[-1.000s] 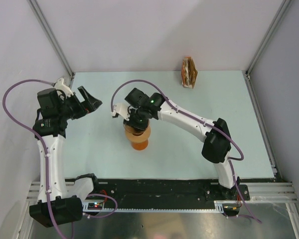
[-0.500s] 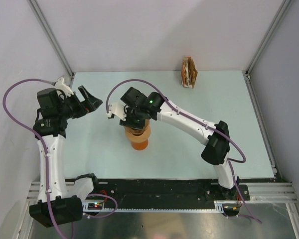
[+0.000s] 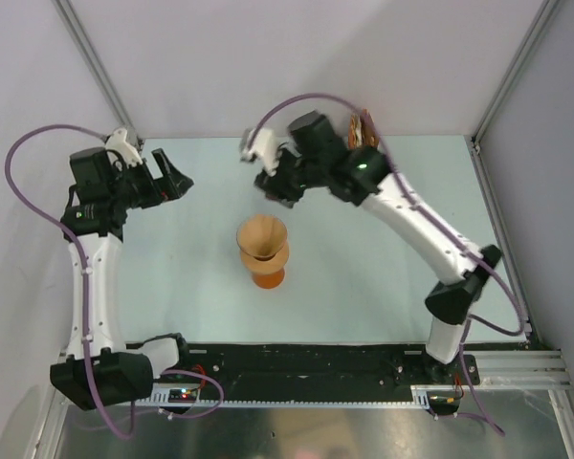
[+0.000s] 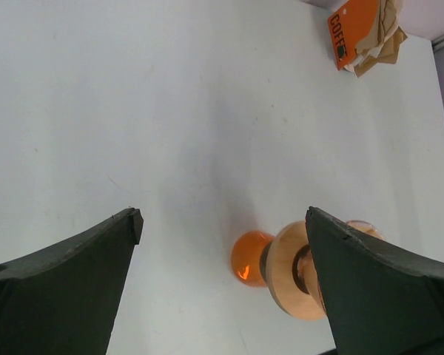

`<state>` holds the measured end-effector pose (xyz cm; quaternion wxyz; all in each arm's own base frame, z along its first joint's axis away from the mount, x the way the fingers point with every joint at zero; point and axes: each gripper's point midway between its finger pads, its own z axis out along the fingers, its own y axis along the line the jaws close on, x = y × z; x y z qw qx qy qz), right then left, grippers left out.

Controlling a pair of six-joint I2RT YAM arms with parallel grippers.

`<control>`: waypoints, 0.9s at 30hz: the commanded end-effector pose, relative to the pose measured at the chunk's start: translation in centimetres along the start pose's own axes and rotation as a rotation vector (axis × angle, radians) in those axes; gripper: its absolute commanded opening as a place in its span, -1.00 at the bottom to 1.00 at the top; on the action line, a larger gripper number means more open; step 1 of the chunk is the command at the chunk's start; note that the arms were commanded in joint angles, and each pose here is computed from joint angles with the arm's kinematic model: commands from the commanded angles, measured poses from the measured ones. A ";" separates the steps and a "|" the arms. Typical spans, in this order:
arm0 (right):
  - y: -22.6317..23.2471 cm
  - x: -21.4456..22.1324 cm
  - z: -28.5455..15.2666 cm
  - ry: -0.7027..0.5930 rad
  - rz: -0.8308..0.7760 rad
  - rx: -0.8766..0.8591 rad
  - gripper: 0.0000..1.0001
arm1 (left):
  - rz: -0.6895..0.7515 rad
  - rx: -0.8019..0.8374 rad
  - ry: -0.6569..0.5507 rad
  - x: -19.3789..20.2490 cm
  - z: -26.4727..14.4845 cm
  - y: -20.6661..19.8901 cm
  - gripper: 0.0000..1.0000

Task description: Place the coffee filter in the dripper

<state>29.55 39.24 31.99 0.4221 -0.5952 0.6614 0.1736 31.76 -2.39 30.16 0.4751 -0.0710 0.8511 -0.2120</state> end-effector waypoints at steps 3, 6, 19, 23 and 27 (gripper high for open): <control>-6.3 -2.1 -10.5 -0.319 0.209 0.159 0.12 | 0.211 -0.011 -0.010 -3.8 1.6 -1.5 0.99; -8.4 1.3 -14.0 -0.376 0.317 0.249 0.19 | 0.294 0.002 0.027 -4.4 3.3 -2.9 0.99; -8.5 21.0 -15.1 -0.278 0.773 0.445 0.97 | 0.401 -0.129 0.204 -1.7 11.1 -3.0 0.99; -8.7 22.9 -14.8 -0.258 0.801 0.469 0.99 | 0.350 -0.159 0.233 -0.4 11.5 -2.3 0.99; -9.6 22.1 -15.0 -0.295 0.789 0.472 0.99 | 0.350 -0.182 0.232 -0.1 11.1 -1.6 0.99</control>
